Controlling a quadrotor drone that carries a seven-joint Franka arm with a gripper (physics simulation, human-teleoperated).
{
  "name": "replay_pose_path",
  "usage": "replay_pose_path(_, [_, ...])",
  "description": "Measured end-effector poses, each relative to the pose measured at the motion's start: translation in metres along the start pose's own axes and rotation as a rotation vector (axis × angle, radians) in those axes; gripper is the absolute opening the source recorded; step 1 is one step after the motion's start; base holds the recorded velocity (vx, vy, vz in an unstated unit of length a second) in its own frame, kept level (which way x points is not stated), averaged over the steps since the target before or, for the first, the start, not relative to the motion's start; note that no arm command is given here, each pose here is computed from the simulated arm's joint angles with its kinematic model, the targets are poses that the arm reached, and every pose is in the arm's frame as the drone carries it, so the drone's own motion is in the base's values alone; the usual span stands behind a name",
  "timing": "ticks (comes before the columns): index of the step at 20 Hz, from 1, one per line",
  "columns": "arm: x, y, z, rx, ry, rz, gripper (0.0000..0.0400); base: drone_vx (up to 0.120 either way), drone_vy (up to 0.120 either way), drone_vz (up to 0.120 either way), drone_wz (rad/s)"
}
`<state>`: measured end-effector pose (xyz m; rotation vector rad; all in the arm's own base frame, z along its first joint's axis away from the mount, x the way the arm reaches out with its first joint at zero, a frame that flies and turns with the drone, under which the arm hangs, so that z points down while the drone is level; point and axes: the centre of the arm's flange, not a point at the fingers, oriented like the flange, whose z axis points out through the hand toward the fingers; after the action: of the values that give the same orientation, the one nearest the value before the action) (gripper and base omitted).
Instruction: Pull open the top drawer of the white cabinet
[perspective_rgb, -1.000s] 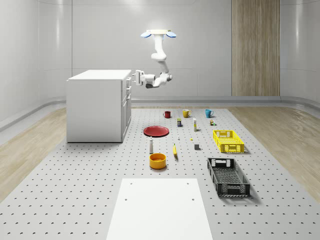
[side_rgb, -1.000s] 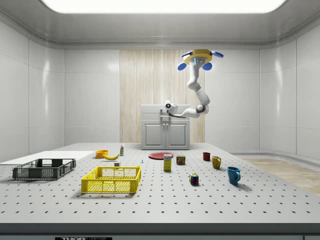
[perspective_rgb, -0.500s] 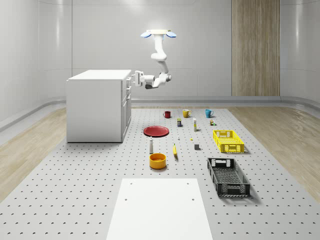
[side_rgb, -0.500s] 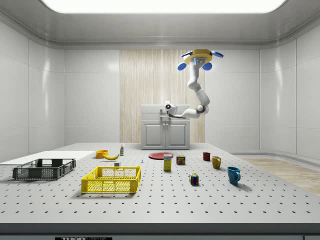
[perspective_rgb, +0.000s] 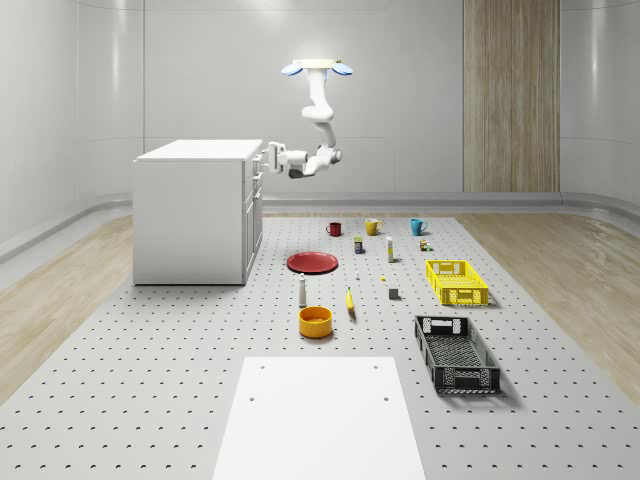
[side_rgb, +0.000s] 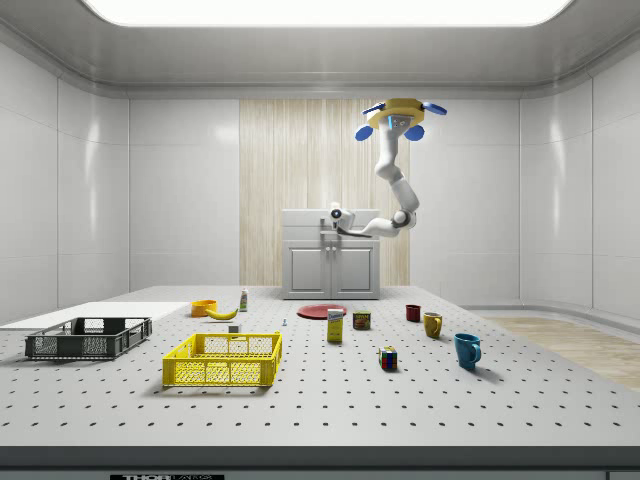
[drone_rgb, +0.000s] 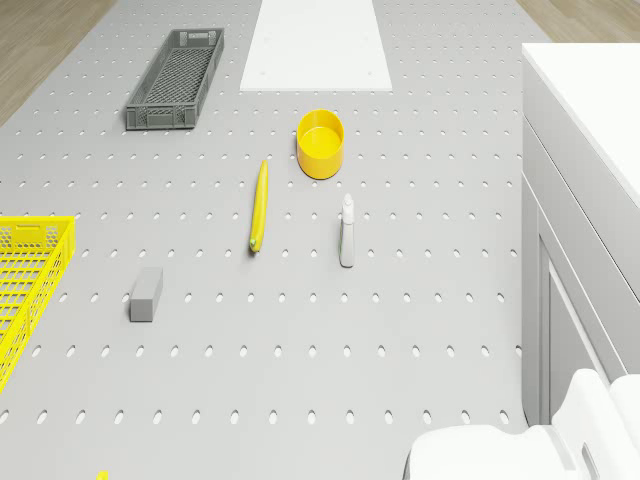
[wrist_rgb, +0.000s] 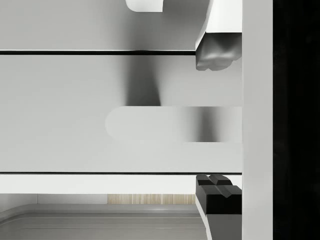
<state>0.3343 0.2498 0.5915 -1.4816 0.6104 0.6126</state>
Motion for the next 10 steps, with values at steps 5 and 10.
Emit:
replay_pose_path(5, [0.0005,0.0005,0.0013,0.0,0.0,0.0,0.0305,0.0,0.0,0.0,0.0])
replay_pose_path(10, [0.002,0.002,0.0017,0.0,0.0,0.0,0.0305,0.0,0.0,0.0,0.0])
